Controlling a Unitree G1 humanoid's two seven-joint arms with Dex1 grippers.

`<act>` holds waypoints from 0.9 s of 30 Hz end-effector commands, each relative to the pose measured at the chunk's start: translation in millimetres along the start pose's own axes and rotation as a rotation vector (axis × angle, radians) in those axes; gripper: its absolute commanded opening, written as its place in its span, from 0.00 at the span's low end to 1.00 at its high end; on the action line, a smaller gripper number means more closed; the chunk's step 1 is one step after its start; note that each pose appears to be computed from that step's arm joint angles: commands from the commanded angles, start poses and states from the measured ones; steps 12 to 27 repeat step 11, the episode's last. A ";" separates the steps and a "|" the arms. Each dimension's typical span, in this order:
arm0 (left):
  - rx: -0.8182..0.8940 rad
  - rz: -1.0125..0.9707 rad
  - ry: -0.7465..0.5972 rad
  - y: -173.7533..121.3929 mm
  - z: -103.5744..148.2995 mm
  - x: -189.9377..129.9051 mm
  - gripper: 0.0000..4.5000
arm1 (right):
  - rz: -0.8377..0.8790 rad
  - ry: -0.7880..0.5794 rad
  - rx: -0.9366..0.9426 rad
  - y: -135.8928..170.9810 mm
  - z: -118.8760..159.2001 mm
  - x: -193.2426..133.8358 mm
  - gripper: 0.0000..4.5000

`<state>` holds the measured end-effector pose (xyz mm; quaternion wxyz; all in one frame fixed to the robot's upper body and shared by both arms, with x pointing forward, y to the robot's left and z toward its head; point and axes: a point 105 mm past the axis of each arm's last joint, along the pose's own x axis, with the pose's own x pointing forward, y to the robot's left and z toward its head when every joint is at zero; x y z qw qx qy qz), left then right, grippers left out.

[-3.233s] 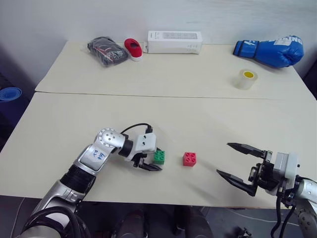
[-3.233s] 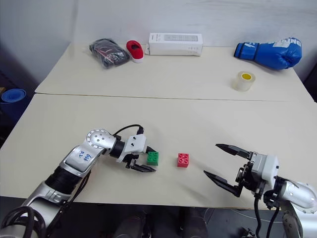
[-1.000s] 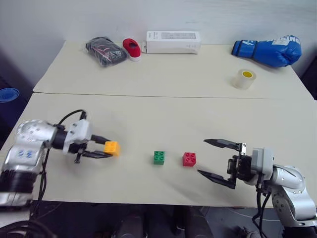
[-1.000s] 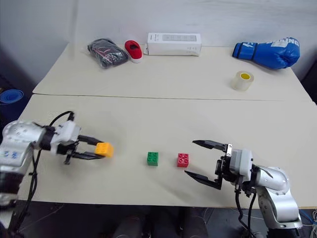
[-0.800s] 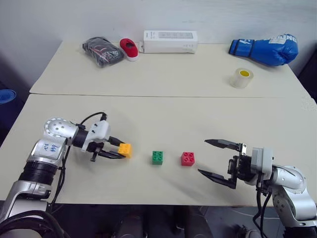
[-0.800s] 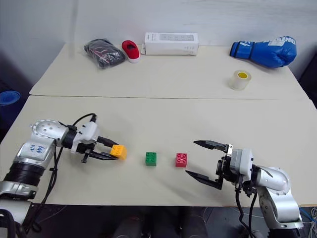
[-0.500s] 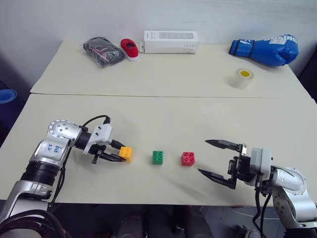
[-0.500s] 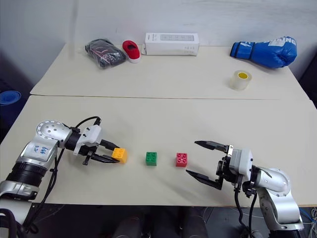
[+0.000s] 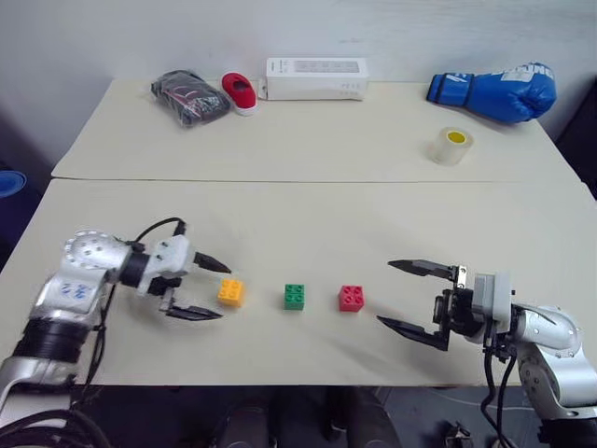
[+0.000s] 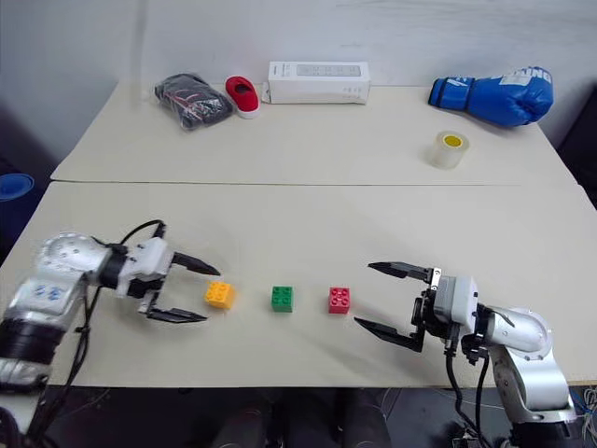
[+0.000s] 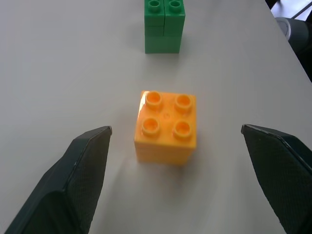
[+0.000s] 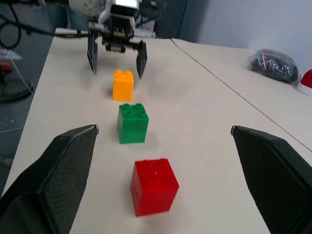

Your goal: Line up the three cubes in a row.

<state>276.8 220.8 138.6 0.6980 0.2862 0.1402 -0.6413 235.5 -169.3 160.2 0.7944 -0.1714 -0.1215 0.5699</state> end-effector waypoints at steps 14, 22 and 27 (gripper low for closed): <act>-0.126 0.340 0.001 -27.9 -18.0 -67.4 1.00 | 0.124 0.202 -0.104 -45.2 18.4 -49.7 1.00; -0.126 0.340 0.001 -27.9 -18.0 -67.4 1.00 | 0.124 0.202 -0.104 -45.2 18.4 -49.7 1.00; -0.126 0.340 0.001 -27.9 -18.0 -67.4 1.00 | 0.124 0.202 -0.104 -45.2 18.4 -49.7 1.00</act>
